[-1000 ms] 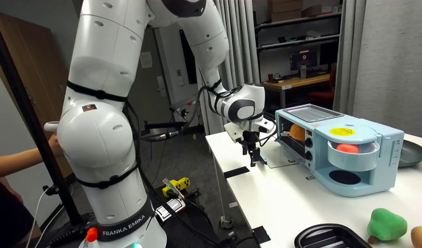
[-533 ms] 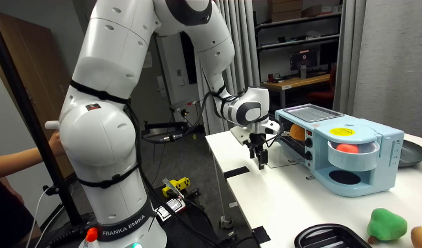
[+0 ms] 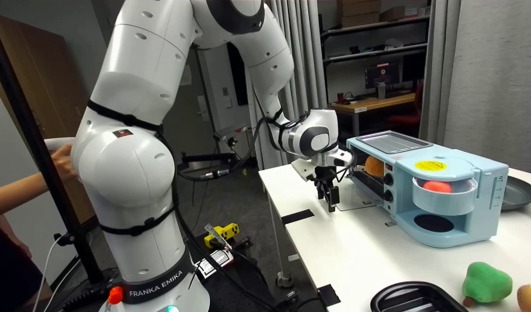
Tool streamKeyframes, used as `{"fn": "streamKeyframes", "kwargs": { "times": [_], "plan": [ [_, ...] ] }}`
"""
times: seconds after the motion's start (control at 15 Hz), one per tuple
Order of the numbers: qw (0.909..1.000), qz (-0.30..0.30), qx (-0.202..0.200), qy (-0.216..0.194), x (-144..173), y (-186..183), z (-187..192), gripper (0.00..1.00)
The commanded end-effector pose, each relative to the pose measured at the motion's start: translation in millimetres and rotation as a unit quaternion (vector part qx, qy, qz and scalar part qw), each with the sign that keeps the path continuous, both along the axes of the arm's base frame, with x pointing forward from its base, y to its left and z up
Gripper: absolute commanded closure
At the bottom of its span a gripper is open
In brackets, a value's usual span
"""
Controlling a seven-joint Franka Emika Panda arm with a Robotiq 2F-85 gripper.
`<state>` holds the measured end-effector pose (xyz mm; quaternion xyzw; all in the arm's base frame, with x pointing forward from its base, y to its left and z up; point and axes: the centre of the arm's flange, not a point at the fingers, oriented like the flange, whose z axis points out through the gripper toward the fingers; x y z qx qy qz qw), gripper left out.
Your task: Close the microwave
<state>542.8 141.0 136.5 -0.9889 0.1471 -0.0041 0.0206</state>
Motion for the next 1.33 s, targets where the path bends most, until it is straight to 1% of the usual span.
{"fn": "streamKeyframes", "kwargs": {
  "times": [0.0, 0.53, 0.93, 1.27],
  "plan": [
    [0.9994, -0.007, -0.019, -0.029, 2, 4, 21, 0.00],
    [0.9970, -0.017, -0.032, -0.069, -9, 2, 78, 0.00],
    [0.9932, -0.017, -0.047, -0.106, 2, -4, 115, 0.00],
    [0.9908, -0.019, -0.057, -0.122, 19, -13, 121, 0.00]
  ]
}}
